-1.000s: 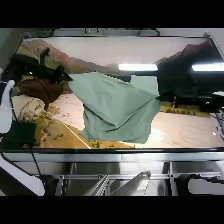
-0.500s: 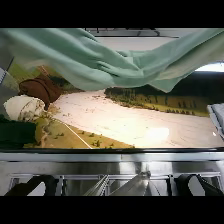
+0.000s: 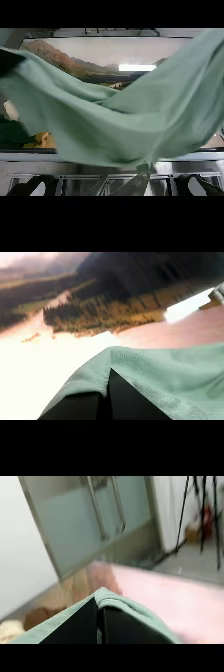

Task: Fold the shirts.

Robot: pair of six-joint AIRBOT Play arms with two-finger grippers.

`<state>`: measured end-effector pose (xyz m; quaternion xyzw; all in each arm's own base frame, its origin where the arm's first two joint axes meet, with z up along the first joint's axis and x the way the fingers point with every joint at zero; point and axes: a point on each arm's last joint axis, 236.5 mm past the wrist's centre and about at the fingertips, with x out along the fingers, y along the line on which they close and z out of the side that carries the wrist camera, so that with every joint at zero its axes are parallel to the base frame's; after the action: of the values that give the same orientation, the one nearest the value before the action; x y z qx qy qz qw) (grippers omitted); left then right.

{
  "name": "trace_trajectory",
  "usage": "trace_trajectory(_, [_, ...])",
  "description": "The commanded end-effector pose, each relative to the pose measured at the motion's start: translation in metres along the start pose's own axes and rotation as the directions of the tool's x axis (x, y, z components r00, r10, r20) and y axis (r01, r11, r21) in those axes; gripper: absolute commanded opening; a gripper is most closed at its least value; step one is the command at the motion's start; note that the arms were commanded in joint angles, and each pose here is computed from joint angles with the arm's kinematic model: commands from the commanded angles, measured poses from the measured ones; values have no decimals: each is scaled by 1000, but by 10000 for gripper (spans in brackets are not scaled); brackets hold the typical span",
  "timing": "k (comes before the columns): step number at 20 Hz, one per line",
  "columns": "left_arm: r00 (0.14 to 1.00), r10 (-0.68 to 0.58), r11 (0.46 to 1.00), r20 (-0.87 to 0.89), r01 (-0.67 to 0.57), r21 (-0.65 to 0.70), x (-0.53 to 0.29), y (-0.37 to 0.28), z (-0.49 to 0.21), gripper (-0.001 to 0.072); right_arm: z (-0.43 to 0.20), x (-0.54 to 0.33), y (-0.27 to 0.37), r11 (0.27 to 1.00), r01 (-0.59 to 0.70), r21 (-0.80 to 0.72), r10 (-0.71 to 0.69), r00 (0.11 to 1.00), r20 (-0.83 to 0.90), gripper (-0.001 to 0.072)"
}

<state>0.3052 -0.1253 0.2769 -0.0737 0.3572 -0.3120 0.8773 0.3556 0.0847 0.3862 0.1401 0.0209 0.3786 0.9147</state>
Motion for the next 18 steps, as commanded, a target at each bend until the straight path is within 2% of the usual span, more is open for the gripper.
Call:
trace_trajectory(1, [978, -39, 976, -204, -6, -217, 105, 84, -61, 26, -139, 90, -105, 980, 82, 183, -31, 963, -267, 16])
trace_trajectory(2, [970, -42, 959, -241, -29, -283, 133, 108, -79, 27, -179, 109, -135, 965, 124, 231, -48, 950, -308, 16])
trace_trajectory(3, [959, -47, 942, -280, -51, -333, 159, 129, -100, 103, -224, 125, -165, 941, 178, 287, -67, 931, -358, 17])
trace_trajectory(4, [946, -51, 923, -319, -77, -377, 184, 149, -124, 317, -263, 133, -185, 918, 214, 334, -67, 914, -401, 18])
trace_trajectory(6, [928, -49, 891, -368, -126, -436, 218, 186, -159, 561, -321, 136, -217, 860, 281, 427, -57, 883, -465, 51])
trace_trajectory(7, [927, -37, 872, -374, -153, -465, 227, 207, -167, 696, -334, 132, -231, 828, 314, 465, -65, 877, -476, 232])
trace_trajectory(8, [928, -30, 860, -373, -166, -483, 230, 223, -167, 708, -334, 125, -242, 805, 337, 489, -79, 877, -474, 342])
trace_trajectory(10, [934, -29, 845, -357, -168, -508, 221, 249, -155, 708, -315, 105, -249, 784, 333, 524, -72, 887, -456, 343])
trace_trajectory(12, [935, -50, 835, -351, -153, -529, 198, 260, -143, 708, -299, 68, -240, 757, 322, 569, -2, 872, -490, 341])
trace_trajectory(16, [905, -147, 780, -399, -142, -609, 163, 249, -173, 702, -326, -15, -213, 645, 411, 644, 163, 750, -641, 338])
trace_trajectory(17, [898, -162, 762, -409, -149, -630, 160, 244, -187, 702, -335, -26, -206, 612, 417, 672, 199, 741, -641, 332])
trace_trajectory(18, [889, -177, 744, -424, -161, -649, 157, 239, -202, 702, -346, -33, -200, 579, 428, 694, 221, 737, -639, 197])
